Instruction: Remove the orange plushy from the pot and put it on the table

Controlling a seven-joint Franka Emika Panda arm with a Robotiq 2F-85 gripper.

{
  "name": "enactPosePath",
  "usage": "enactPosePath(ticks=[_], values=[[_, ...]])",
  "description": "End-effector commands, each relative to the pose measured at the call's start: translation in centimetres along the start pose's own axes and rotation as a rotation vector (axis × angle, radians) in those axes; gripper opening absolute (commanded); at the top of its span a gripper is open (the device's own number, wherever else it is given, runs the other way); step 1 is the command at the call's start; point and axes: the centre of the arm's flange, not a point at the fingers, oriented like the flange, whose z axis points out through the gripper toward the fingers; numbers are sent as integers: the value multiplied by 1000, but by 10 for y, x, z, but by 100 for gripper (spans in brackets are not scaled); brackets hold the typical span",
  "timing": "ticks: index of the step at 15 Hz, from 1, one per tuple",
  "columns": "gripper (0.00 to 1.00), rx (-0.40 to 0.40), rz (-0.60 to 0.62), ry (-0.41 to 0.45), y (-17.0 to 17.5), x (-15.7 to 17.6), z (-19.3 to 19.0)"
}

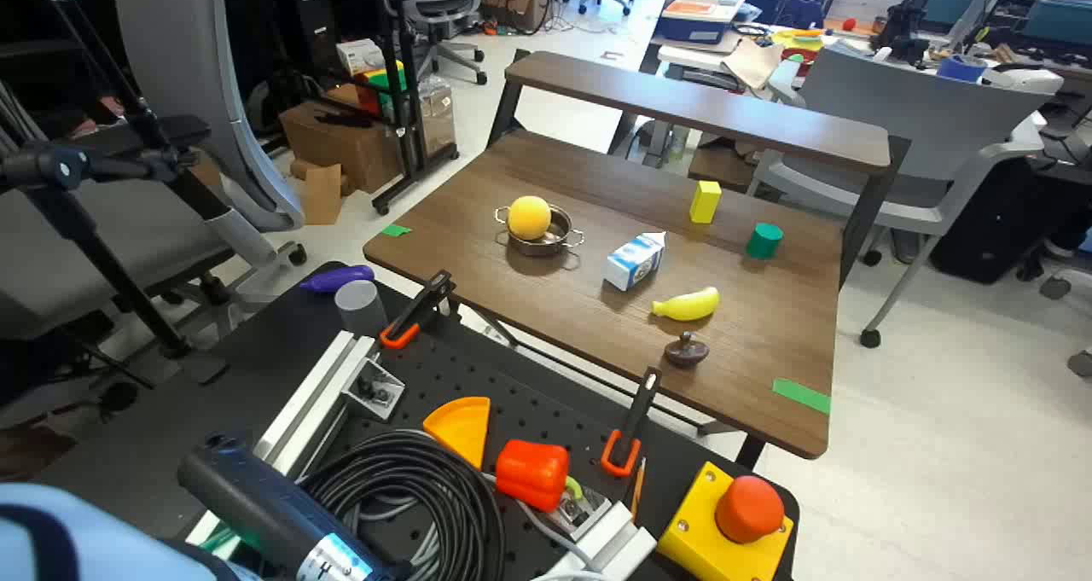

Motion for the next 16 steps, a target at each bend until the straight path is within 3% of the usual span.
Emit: enactPosePath(ticks=[1,6,11,16], values=[[100,0,0,0,0,0,0],[100,1,-4,-6,-2,2,0],[100,43,-37,-71,-24,29,14],[100,222,-44,-196,-59,69,54]])
